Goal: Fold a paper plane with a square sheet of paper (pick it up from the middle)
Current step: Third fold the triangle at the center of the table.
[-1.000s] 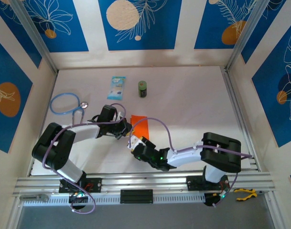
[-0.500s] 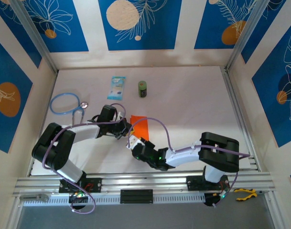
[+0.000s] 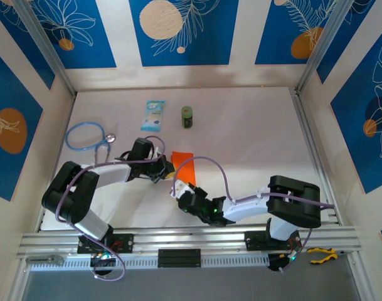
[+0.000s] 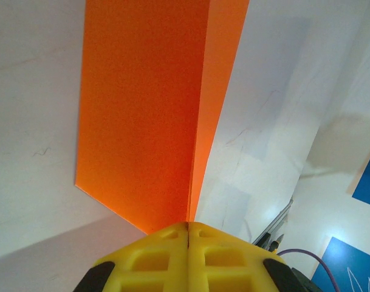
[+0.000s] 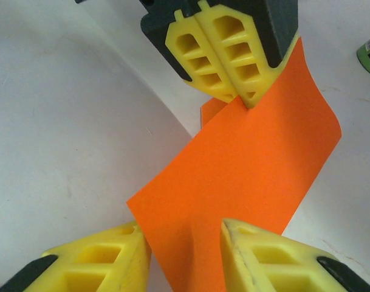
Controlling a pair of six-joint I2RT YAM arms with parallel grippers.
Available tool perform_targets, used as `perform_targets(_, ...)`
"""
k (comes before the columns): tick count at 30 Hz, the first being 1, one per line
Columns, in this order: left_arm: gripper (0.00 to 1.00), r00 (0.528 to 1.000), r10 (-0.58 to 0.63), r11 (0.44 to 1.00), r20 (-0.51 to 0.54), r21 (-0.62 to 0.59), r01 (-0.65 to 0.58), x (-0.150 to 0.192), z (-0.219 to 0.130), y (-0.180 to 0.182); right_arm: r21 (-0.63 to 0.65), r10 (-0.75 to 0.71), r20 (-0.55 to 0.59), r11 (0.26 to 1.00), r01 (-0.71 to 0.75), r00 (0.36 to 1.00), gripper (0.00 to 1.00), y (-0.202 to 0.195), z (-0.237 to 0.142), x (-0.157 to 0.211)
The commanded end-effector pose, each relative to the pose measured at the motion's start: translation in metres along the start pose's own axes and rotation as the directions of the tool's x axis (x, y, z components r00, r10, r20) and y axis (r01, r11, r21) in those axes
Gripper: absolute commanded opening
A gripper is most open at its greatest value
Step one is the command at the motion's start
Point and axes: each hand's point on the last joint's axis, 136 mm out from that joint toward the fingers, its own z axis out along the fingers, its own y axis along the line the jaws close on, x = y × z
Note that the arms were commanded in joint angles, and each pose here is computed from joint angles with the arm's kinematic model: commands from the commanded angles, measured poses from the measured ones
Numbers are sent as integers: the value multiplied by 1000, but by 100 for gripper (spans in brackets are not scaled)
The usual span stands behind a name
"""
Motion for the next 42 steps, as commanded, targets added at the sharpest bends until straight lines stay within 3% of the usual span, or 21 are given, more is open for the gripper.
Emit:
perform_targets(1, 0, 1000, 5, 1000, 4, 9, -5, 1, -4, -8, 11, 44, 49, 999, -45, 998, 34, -4, -4, -14)
perform_targets(20, 0, 1000, 0, 1000, 3, 7, 0, 2, -3, -6, 7, 84, 70, 996, -85, 994, 23, -2, 1, -25)
perform_targets(30, 0, 1000, 13, 1000, 9, 11, -13, 0, -6, -9, -7, 112, 38, 994, -112, 993, 7, -4, 2, -18)
perform_targets(31, 3, 1000, 20, 1000, 12, 9, -20, -1, -7, -10, -9, 120, 34, 993, -119, 992, 6, -5, 2, -17)
perform_targets(33, 20, 999, 43, 999, 29, -13, -43, -3, -12, -11, -26, 149, 25, 989, -148, 989, 3, -5, 2, -17)
perform_targets(36, 36, 993, 87, 992, 78, -97, -79, -9, -28, -6, -102, 212, -20, 972, -213, 977, 2, 0, 5, -12)
perform_targets(38, 42, 987, 113, 983, 115, -158, -94, -15, -42, -2, -173, 261, -78, 947, -271, 962, 2, 6, 8, -9)
perform_targets(42, 44, 976, 144, 972, 164, -206, -109, -23, -60, 0, -247, 289, -135, 917, -314, 948, 2, 16, 14, -6)
